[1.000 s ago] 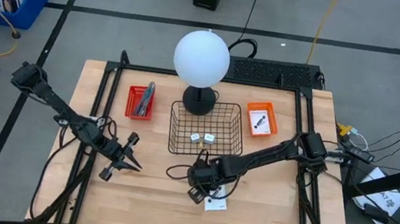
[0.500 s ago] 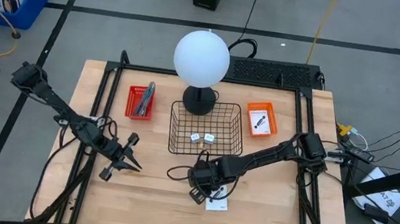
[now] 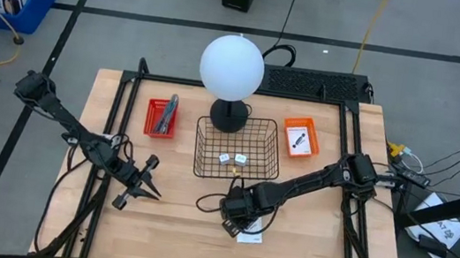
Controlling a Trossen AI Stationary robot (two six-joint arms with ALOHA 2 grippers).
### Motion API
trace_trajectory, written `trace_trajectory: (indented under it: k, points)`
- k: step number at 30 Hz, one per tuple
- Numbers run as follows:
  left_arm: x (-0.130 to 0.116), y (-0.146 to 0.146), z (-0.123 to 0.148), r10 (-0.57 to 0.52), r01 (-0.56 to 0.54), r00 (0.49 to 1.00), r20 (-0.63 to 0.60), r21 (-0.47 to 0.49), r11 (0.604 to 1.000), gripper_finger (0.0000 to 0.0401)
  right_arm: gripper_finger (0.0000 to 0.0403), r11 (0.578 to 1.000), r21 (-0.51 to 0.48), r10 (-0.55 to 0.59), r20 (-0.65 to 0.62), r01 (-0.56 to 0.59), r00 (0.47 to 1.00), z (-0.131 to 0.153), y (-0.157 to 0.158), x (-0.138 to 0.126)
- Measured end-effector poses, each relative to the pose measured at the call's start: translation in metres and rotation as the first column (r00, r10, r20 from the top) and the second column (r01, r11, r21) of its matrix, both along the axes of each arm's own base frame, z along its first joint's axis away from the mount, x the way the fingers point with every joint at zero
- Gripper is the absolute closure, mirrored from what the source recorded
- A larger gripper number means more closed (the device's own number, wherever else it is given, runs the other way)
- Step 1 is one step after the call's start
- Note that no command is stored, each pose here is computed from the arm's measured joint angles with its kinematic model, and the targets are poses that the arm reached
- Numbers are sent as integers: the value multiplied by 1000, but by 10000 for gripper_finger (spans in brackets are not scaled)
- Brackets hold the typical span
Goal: Pick and place items into bin
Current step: Put the card reader box into the orange bin
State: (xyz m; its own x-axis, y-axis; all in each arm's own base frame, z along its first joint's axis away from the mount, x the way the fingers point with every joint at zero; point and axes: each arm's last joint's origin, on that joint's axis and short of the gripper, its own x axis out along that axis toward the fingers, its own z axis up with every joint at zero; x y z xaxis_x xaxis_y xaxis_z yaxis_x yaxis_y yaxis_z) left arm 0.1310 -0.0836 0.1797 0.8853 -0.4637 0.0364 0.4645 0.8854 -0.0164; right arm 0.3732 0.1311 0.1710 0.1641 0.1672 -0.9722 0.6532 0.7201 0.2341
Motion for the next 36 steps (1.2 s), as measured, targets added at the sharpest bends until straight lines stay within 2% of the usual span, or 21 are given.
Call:
trace_trajectory:
  k: [6,12,19,23,27,33,36]
  points:
    - [-1,-1,0,-8,8,1000,2,3,1000,350,291,1000,2,15,16,-15,1000,-14,-2,9]
    - [-1,-1,0,-9,9,1000,3,3,1000,350,291,998,46,39,2,-39,999,-27,-4,15]
    - [-1,-1,0,-9,9,1000,2,4,1000,350,291,996,68,56,3,-56,998,-33,-7,18]
    - [-1,-1,0,-8,8,1000,1,4,1000,350,294,990,55,129,20,-130,991,-33,-7,18]
    - [-1,-1,-1,-8,8,1000,-4,8,1000,350,321,980,55,188,45,-190,981,-34,-7,20]
    - [-1,-1,-1,-8,8,1000,-4,8,1000,350,392,972,71,218,94,-225,971,-48,-7,17]
    - [-1,-1,-1,-7,8,1000,-4,8,1000,350,396,972,76,215,84,-221,973,-52,-8,14]
